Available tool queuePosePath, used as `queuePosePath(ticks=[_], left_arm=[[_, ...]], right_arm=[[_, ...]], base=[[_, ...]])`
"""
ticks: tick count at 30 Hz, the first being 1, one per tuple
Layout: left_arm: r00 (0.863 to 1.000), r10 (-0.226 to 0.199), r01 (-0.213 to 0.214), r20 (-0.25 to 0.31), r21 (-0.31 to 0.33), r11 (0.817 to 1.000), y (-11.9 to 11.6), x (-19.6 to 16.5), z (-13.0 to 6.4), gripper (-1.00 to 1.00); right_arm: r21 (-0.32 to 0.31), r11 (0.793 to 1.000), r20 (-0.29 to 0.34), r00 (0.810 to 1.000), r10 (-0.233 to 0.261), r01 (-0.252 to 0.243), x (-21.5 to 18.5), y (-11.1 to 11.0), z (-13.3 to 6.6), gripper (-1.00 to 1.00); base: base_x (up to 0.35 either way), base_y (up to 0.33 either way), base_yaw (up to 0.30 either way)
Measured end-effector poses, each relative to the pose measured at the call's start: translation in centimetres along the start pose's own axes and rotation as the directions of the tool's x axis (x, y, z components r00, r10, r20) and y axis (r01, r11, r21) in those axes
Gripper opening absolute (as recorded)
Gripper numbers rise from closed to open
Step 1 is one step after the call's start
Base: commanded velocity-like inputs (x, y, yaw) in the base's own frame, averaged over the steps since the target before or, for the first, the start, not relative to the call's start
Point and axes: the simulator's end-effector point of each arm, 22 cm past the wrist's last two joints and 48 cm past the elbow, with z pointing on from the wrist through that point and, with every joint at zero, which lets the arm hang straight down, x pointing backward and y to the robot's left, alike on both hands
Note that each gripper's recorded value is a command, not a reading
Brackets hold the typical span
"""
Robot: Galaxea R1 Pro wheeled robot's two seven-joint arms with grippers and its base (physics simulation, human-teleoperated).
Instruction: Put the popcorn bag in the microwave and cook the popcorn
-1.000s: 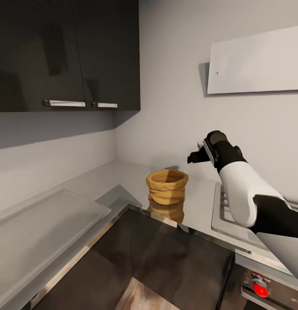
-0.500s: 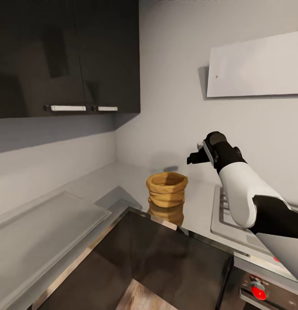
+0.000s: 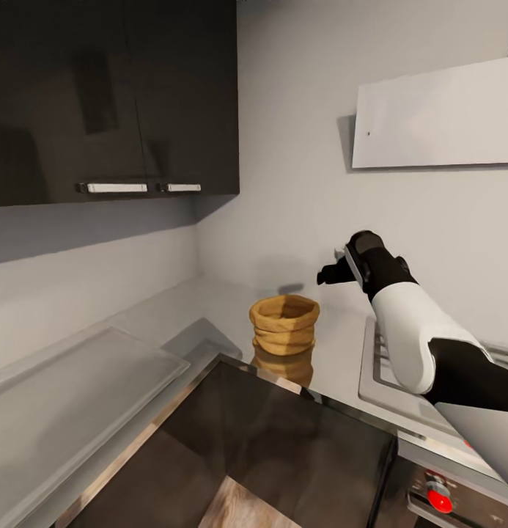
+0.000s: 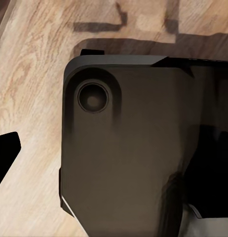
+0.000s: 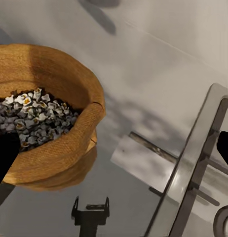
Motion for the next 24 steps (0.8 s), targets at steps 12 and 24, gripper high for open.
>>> queuePosePath(ticks=[12,24], left_arm=[[1.000,0.000,0.000,0.000,0.001,1.000,0.0,0.0,0.0,1.00],[1.000,0.003,-0.003,0.000,0.002,1.000,0.0,0.0,0.0,1.00]], right_arm=[[-0.007,0.999,0.094,0.995,0.036,-0.035,1.9,0.2,3.4,1.00],[-0.013,1.000,0.096,0.995,0.029,-0.028,3.4,0.8,4.9,1.00]], base=[[0.000,0.000,0.000],[0.160,0.000,0.000]])
